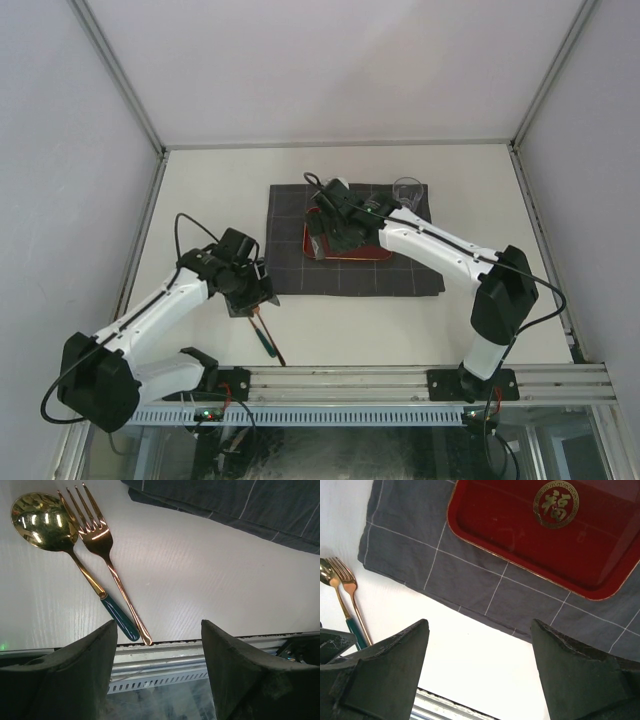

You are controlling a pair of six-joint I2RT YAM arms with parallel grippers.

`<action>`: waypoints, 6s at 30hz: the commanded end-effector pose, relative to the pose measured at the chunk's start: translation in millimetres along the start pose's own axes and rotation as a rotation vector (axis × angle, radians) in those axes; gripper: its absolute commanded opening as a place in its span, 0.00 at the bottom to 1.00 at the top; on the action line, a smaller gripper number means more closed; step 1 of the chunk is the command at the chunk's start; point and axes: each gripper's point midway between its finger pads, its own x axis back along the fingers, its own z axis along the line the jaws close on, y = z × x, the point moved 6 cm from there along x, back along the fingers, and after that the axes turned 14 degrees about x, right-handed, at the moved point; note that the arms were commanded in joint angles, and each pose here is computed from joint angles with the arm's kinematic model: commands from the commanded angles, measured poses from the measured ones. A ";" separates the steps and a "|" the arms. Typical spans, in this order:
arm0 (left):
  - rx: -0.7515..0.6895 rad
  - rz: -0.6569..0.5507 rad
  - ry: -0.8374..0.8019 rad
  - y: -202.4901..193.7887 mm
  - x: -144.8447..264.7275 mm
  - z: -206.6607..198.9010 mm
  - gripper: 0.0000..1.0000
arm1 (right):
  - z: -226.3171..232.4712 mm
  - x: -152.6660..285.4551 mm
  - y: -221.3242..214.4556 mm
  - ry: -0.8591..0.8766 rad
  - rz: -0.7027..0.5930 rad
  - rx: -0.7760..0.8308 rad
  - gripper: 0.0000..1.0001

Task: Set the dinner table for one person
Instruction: Pick up the fork at the center of the board, then place the fork on the napkin.

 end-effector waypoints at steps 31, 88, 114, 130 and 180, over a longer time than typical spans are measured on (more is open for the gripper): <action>0.130 0.090 0.171 4.7 -39.9 -10.0 0.64 | -25.4 -3.3 -7.6 0.066 -0.063 -0.035 0.81; 0.210 0.145 0.278 4.8 -71.2 10.1 0.43 | -47.2 -16.1 -20.8 0.072 -0.030 -0.099 0.74; 0.150 0.014 0.245 17.2 -43.1 -10.5 0.00 | -50.2 -20.1 -26.6 0.080 -0.013 -0.112 0.69; -0.034 -0.086 0.253 34.3 -25.7 -43.9 0.00 | -51.0 -19.2 -26.0 0.079 -0.017 -0.119 0.68; -0.336 0.044 0.260 151.3 -87.6 -144.3 0.00 | -130.6 20.3 -25.0 -0.068 -0.048 -0.295 0.69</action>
